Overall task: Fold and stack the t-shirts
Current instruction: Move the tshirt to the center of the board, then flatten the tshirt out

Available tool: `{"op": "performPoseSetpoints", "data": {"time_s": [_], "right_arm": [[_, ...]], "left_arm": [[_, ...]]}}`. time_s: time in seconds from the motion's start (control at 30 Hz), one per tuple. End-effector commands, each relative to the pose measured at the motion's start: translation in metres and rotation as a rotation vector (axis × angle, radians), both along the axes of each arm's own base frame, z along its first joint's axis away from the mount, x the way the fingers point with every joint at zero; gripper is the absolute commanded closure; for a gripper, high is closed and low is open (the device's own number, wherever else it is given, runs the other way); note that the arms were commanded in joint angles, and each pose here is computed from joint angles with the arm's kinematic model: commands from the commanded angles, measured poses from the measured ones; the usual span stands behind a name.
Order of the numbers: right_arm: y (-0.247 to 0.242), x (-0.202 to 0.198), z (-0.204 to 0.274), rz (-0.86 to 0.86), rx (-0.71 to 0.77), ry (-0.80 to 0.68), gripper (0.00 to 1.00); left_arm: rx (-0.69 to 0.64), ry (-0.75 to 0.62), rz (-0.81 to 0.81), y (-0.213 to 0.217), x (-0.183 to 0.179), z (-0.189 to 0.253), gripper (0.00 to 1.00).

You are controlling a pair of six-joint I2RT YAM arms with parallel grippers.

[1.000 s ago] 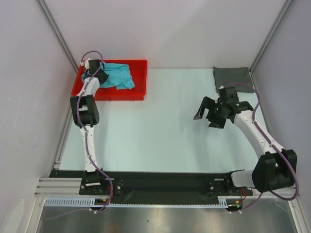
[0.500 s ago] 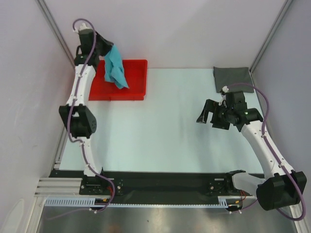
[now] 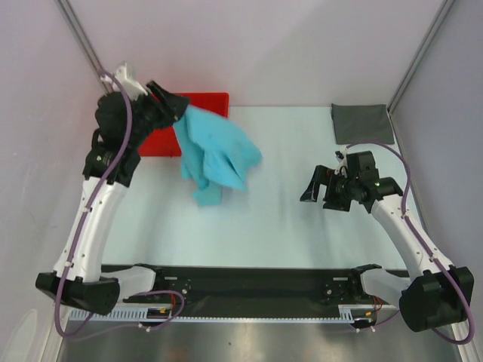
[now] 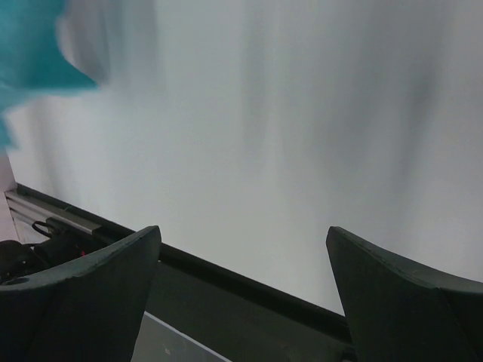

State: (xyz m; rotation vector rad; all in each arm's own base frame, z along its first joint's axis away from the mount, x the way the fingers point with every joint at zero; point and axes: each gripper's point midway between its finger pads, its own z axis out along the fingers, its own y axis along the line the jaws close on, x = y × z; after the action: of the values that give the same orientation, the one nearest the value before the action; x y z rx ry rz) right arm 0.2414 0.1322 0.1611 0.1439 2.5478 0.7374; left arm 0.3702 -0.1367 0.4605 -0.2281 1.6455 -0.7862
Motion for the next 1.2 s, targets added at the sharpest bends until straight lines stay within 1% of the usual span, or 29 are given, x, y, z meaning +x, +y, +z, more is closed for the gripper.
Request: {"op": "performPoseSetpoints", "data": {"time_s": [0.0, 0.03, 0.07, 0.1, 0.17, 0.2, 0.23, 0.27, 0.3, 0.33, 0.37, 0.43, 0.53, 0.6, 0.63, 0.7, 0.73, 0.77, 0.8, 0.83, 0.87, 0.93, 1.0, 1.1, 1.17], "right_arm": [[0.012, -0.005, -0.003, 0.020, 0.053, 0.000, 0.00], [0.015, -0.004, -0.004, 0.027, 0.061, -0.005, 0.00], [0.019, -0.006, -0.009, 0.038, 0.074, 0.011, 0.00], [0.024, -0.002, -0.009, 0.049, 0.089, -0.003, 0.00], [0.040, -0.006, -0.019, 0.090, 0.117, 0.037, 0.01], [0.049, 0.000, -0.019, 0.111, 0.138, 0.020, 0.02], [0.063, -0.004, -0.023, 0.143, 0.161, 0.042, 0.04], [0.073, -0.004, -0.023, 0.171, 0.192, 0.052, 0.06], [0.084, 0.000, -0.037, 0.190, 0.197, 0.088, 0.08], [0.092, 0.000, -0.040, 0.201, 0.204, 0.112, 0.11], [0.102, -0.004, -0.056, 0.224, 0.176, 0.159, 0.11], [0.104, -0.003, -0.071, 0.215, 0.129, 0.181, 0.11], [0.100, -0.005, -0.096, 0.192, 0.090, 0.219, 0.10], [0.103, -0.004, -0.104, 0.199, 0.100, 0.225, 0.11], [0.107, -0.008, -0.109, 0.214, 0.120, 0.255, 0.14], [0.114, -0.011, -0.115, 0.217, 0.146, 0.273, 0.19], [0.118, -0.013, -0.118, 0.220, 0.166, 0.293, 0.25], [0.118, -0.015, -0.121, 0.214, 0.177, 0.298, 0.28], [0.121, -0.013, -0.121, 0.196, 0.197, 0.300, 0.31], [0.119, -0.019, -0.127, 0.188, 0.198, 0.317, 0.38], [0.119, -0.020, -0.126, 0.186, 0.202, 0.315, 0.40], [0.118, -0.025, -0.130, 0.187, 0.189, 0.314, 0.40], [0.116, -0.030, -0.135, 0.194, 0.173, 0.317, 0.39], [0.116, -0.033, -0.143, 0.193, 0.172, 0.333, 0.39], [0.119, -0.034, -0.147, 0.188, 0.183, 0.346, 0.44]], "left_arm": [[0.159, 0.270, 0.096, 0.026, -0.004, -0.116, 0.42], [0.194, 0.270, 0.117, 0.035, -0.016, -0.123, 0.35], [0.252, 0.360, 0.179, 0.050, -0.023, -0.159, 0.28], [0.283, 0.381, 0.198, 0.057, -0.029, -0.170, 0.27], [0.356, 0.462, 0.234, 0.071, -0.047, -0.202, 0.20], [0.370, 0.495, 0.239, 0.075, -0.054, -0.212, 0.20], [0.387, 0.555, 0.235, 0.077, -0.064, -0.230, 0.21], [0.368, 0.573, 0.181, 0.068, -0.071, -0.237, 0.25], [0.355, 0.591, 0.145, 0.062, -0.075, -0.247, 0.27], [0.332, 0.640, 0.118, 0.056, -0.083, -0.268, 0.29], [0.284, 0.665, 0.053, 0.042, -0.090, -0.276, 0.31], [0.253, 0.720, 0.013, 0.033, -0.098, -0.304, 0.31], [0.201, 0.791, -0.063, 0.014, -0.106, -0.331, 0.30], [0.175, 0.864, -0.112, 0.004, -0.111, -0.349, 0.30], [0.172, 0.904, -0.117, 0.002, -0.115, -0.359, 0.31], [0.171, 0.963, -0.126, 0.000, -0.122, -0.373, 0.37], [0.182, 1.017, -0.120, 0.002, -0.130, -0.387, 0.40], [0.188, 1.030, -0.115, 0.002, -0.133, -0.390, 0.44], [0.188, 1.042, -0.111, 0.001, -0.136, -0.393, 0.46], [0.191, 1.044, -0.114, 0.000, -0.139, -0.395, 0.47], [0.201, 1.043, -0.112, 0.000, -0.140, -0.396, 0.48], [0.224, 1.049, -0.133, -0.007, -0.145, -0.397, 0.48], [0.251, 1.083, -0.163, -0.015, -0.153, -0.405, 0.45], [0.291, 1.146, -0.155, -0.015, -0.164, -0.420, 0.44], [0.302, 1.193, -0.128, -0.009, -0.173, -0.429, 0.44]]}}
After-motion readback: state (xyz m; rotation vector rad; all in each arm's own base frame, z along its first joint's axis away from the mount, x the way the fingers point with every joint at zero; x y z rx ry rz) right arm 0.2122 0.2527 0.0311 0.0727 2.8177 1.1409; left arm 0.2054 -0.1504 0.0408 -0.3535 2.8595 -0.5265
